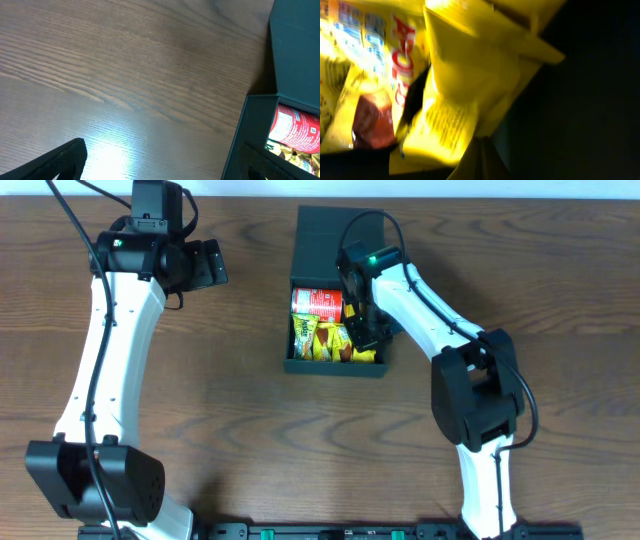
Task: Pack container
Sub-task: 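Push the pack down into the box and release it, then move both grippers to the box lid's back edge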
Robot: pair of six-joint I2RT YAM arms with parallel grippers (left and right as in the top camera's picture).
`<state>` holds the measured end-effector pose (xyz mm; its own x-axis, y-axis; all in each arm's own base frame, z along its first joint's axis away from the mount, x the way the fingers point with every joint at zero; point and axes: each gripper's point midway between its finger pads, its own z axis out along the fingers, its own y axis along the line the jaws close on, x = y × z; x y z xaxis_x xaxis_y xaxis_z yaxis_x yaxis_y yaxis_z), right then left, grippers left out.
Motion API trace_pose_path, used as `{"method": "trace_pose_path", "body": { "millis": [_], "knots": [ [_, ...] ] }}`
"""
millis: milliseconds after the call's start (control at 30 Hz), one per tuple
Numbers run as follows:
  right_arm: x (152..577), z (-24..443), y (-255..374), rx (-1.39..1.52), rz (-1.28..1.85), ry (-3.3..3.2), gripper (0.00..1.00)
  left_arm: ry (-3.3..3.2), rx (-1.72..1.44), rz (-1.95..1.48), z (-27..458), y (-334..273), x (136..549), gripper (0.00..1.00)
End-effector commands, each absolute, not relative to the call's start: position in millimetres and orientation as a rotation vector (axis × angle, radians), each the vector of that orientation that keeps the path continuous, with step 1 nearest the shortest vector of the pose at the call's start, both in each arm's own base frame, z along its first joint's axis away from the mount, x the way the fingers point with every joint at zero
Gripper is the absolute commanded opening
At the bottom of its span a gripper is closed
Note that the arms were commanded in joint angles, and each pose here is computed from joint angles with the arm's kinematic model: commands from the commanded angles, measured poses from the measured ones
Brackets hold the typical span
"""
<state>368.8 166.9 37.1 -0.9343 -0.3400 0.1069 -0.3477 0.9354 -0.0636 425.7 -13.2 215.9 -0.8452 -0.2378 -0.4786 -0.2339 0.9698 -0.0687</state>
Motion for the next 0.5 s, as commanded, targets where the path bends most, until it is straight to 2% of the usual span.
{"method": "trace_pose_path", "body": {
  "millis": [0, 200, 300, 367, 467],
  "knots": [
    [385.3, 76.0, 179.2, 0.544, 0.085, -3.109, 0.01, 2.629, -0.336, 0.006, 211.8, -9.5, 425.0, 0.97],
    [417.2, 177.2, 164.0, 0.503, 0.087, -3.388, 0.02, 2.624, -0.329, -0.023, 212.6, -13.3, 426.8, 0.97],
    [435.7, 190.9, 135.2, 0.366, 0.041, -3.465, 0.01, 2.602, -0.282, -0.199, 213.2, -36.0, 439.2, 0.98],
    [448.2, 186.6, 120.9, 0.262, -0.119, -3.470, 0.01, 2.573, -0.237, -0.339, 212.1, -54.7, 453.2, 0.89],
    [469.5, 174.7, 108.9, 0.074, -0.532, -3.417, 0.01, 2.550, -0.240, -0.489, 196.2, -73.5, 476.7, 0.68]
  ]
}}
